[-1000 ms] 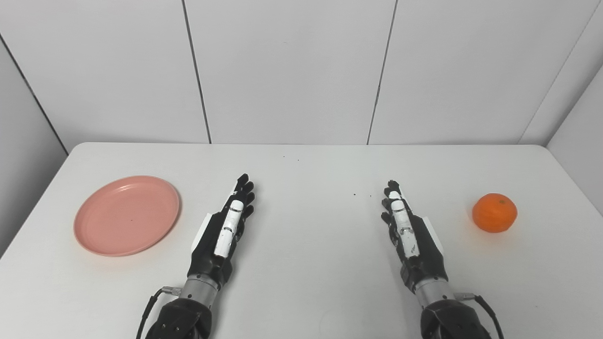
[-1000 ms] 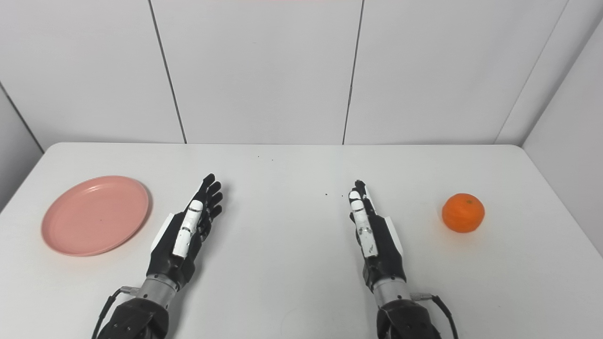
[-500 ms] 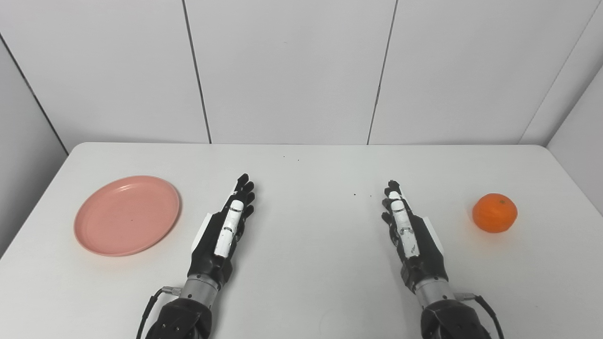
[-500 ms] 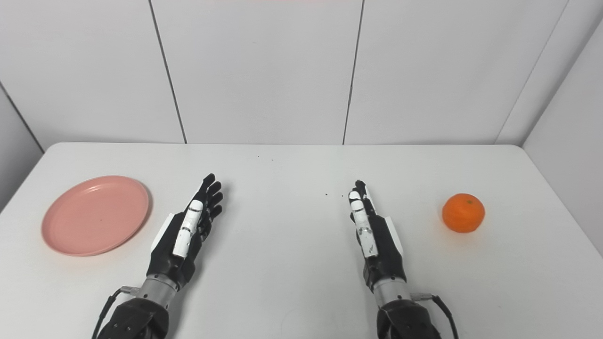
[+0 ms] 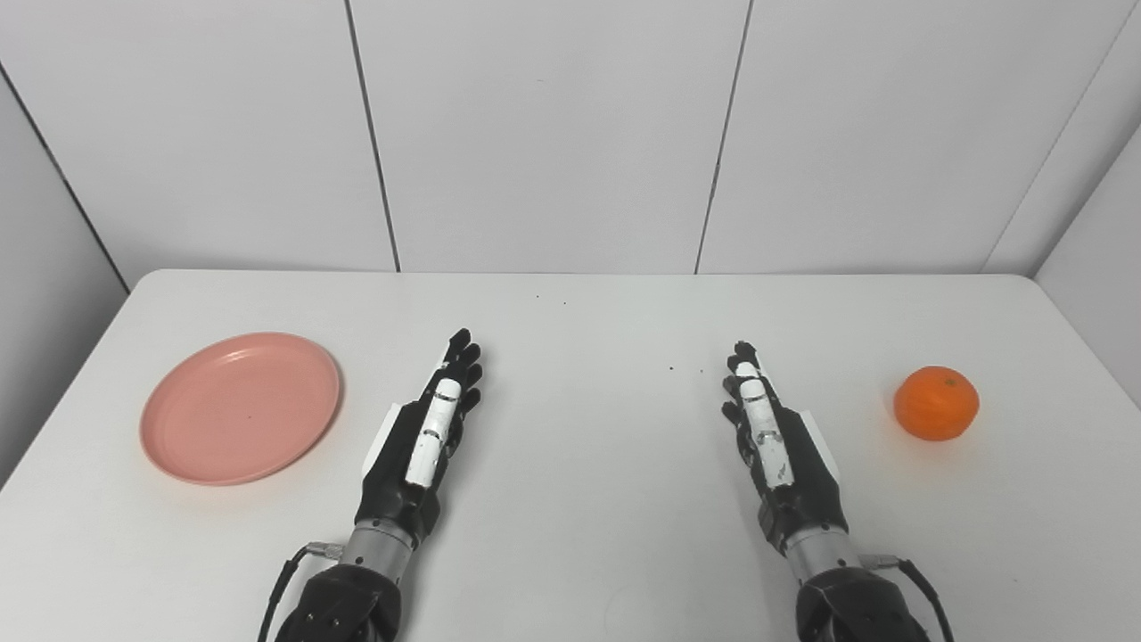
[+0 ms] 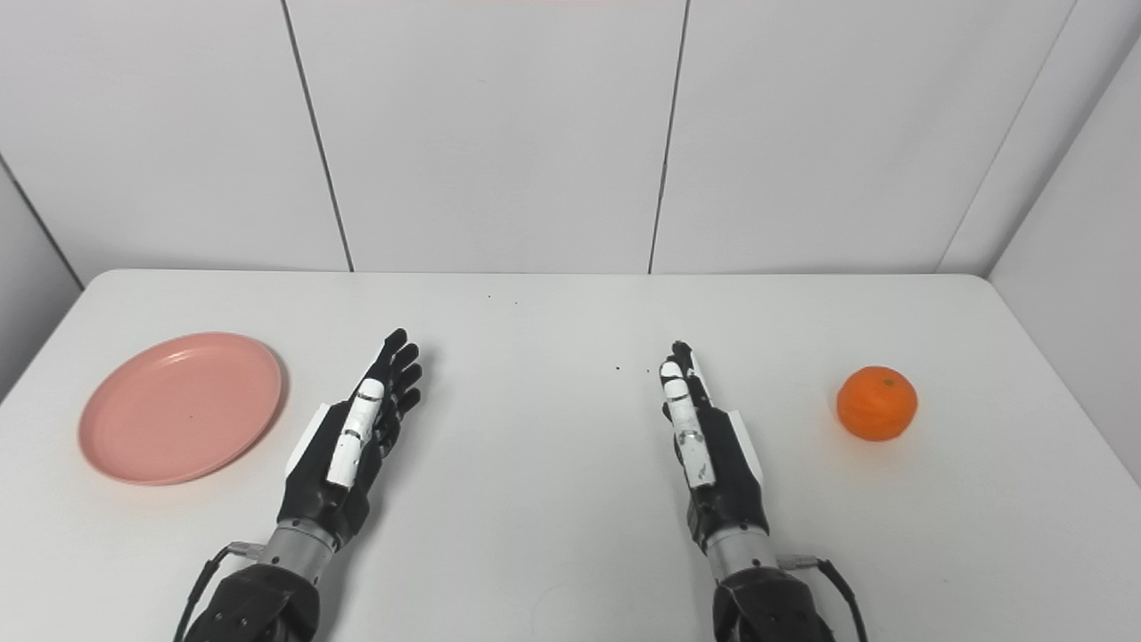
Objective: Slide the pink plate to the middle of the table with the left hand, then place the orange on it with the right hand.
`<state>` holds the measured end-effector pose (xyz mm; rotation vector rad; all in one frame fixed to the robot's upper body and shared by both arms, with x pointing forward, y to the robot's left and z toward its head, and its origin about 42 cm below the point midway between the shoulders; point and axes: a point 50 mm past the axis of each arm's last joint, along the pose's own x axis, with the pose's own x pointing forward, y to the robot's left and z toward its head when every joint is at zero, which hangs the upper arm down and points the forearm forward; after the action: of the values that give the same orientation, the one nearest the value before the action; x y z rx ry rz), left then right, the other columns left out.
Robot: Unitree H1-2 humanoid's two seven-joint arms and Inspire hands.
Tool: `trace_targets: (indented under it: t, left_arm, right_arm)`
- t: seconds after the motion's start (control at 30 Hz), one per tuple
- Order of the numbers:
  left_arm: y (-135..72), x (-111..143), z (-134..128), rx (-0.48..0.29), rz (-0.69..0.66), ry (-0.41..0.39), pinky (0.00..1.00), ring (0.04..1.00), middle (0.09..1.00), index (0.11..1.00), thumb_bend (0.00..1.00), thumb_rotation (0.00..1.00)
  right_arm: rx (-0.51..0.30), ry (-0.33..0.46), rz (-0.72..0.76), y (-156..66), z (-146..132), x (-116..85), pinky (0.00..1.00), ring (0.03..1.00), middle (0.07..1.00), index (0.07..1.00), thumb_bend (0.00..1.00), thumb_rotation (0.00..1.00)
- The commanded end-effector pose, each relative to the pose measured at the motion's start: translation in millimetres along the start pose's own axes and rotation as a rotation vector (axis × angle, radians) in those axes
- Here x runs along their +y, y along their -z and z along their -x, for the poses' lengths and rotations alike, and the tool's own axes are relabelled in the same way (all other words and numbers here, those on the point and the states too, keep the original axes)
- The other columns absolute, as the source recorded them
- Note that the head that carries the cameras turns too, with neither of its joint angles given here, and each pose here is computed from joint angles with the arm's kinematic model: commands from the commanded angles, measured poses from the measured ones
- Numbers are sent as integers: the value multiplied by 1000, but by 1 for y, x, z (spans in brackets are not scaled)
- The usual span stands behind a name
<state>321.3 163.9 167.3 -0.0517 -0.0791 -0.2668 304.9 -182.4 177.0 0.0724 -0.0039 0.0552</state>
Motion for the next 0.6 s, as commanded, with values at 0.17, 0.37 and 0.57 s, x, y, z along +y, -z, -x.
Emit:
trace_targets:
  t: [0.17,0.37,0.57]
  left_arm:
    - [-15,-4,-4,-62,2,11,1000,1000,1000,1000,402,1000]
    - [-15,-4,-4,-60,7,8,1000,1000,1000,1000,390,1000]
    - [-15,-4,-5,-62,10,7,1000,1000,1000,1000,386,1000]
  right_arm:
    - [-93,-13,-2,-17,-4,3,1000,1000,1000,1000,233,1000]
    - [-88,-14,-5,-17,-5,3,1000,1000,1000,1000,233,1000]
    - [-90,-15,-5,-16,-4,3,1000,1000,1000,1000,237,1000]
